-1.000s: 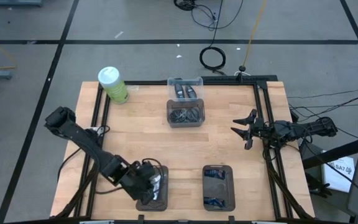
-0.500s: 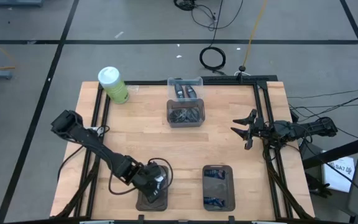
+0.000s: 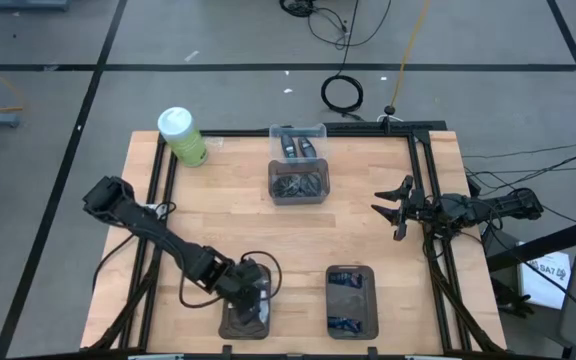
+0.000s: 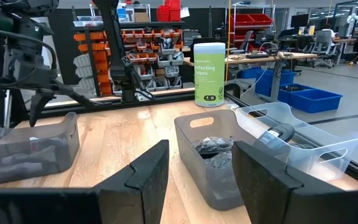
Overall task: Pick & Place Travel size toiletries
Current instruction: Return to Home Position
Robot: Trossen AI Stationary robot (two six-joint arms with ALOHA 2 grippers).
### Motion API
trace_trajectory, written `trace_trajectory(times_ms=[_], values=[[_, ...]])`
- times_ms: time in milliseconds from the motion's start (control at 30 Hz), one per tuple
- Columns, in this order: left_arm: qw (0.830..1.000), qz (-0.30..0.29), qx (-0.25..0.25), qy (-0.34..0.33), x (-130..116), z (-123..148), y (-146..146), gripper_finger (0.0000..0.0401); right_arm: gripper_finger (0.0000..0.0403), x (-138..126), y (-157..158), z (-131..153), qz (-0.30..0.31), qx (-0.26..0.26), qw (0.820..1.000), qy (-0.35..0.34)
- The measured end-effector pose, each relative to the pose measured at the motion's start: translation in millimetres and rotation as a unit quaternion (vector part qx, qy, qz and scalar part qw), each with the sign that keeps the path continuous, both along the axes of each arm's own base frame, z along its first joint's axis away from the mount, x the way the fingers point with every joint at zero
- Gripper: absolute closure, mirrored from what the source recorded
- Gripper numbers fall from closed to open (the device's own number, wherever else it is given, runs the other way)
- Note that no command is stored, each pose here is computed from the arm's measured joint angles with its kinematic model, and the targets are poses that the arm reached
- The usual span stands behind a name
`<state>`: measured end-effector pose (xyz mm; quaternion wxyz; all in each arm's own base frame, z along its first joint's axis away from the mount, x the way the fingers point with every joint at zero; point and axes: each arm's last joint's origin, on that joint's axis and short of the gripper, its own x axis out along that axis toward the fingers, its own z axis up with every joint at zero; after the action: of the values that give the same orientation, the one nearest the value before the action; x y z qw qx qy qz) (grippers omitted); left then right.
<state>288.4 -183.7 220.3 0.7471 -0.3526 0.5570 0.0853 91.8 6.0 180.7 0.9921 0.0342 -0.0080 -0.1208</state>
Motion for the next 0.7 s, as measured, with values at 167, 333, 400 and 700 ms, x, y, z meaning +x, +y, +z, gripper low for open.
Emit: trace_trajectory(times_ms=[167, 333, 400, 700], values=[[0.998, -0.032, -0.062, 0.010, 5.2, 6.0, 6.5, 0.0150, 0.0238, 0.0, 0.0, 0.0, 0.000, 0.000, 1.000, 0.000], [0.994, -0.065, -0.057, -0.065, 7.3, 29.5, 20.8, 0.0138, 0.0238, 0.0, 0.0, 0.0, 0.000, 0.000, 1.000, 0.000], [0.991, -0.073, -0.024, -0.105, 1.4, 44.4, 28.4, 0.0137, 0.0238, 0.0, 0.0, 0.0, 0.000, 0.000, 1.000, 0.000], [0.936, -0.175, 0.137, -0.275, -57.2, 125.7, 80.2, 0.0139, 0.0238, 0.0, 0.0, 0.0, 0.000, 0.000, 1.000, 0.000]])
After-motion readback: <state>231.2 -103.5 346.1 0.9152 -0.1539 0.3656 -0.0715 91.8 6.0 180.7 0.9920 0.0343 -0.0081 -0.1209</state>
